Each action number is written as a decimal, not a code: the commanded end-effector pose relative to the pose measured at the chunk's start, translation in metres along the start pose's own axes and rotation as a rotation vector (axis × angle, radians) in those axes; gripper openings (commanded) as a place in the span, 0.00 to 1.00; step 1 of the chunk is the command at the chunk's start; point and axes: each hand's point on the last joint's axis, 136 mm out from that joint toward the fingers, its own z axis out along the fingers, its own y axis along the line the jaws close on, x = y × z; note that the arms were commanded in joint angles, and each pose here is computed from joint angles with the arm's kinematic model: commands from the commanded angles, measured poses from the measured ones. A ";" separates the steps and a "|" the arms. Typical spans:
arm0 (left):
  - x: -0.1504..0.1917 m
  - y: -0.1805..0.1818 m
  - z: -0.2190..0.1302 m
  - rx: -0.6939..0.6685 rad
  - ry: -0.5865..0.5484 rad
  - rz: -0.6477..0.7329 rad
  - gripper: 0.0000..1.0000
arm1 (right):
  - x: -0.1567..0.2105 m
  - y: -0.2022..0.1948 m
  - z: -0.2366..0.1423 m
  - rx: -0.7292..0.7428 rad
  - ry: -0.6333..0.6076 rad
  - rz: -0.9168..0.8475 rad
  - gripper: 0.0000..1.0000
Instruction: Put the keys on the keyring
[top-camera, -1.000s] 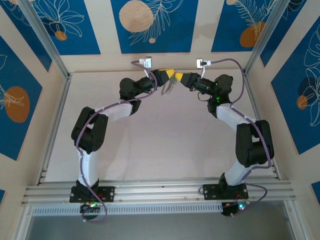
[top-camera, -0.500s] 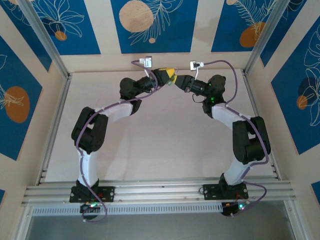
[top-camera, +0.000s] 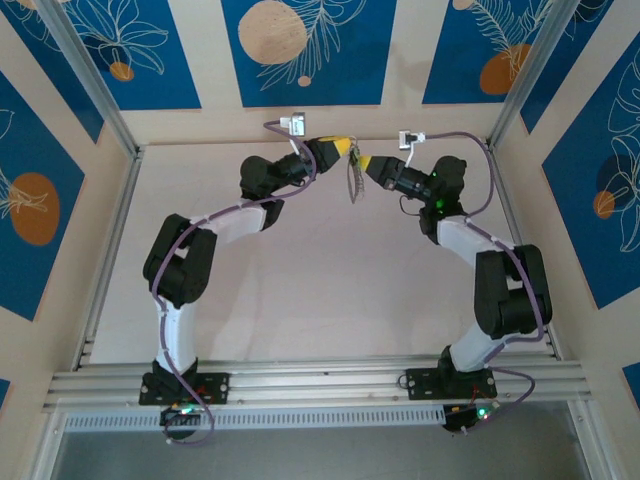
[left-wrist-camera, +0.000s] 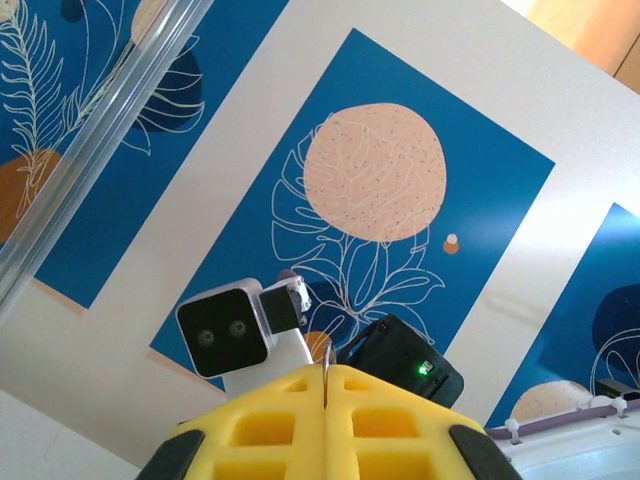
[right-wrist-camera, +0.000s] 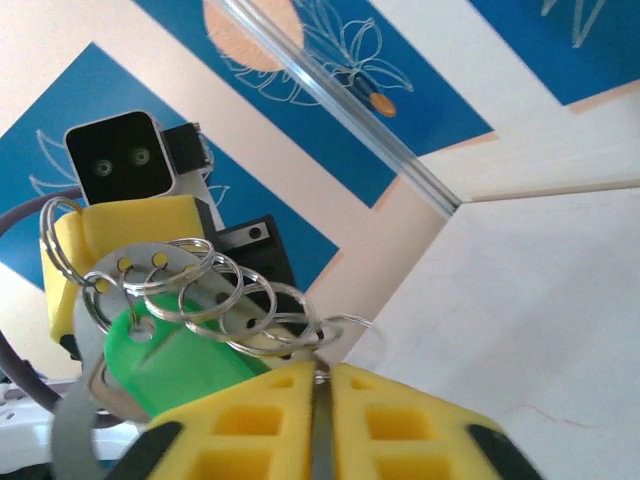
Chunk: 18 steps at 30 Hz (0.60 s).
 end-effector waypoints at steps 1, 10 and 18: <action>-0.016 -0.036 0.008 0.096 -0.033 0.103 0.00 | -0.006 0.007 -0.016 0.044 -0.035 -0.053 0.19; -0.016 -0.036 0.009 0.097 -0.034 0.102 0.00 | -0.018 0.042 -0.027 0.023 -0.079 -0.133 0.31; -0.014 -0.037 0.011 0.103 -0.031 0.101 0.00 | -0.026 0.066 -0.005 -0.033 -0.068 -0.173 0.32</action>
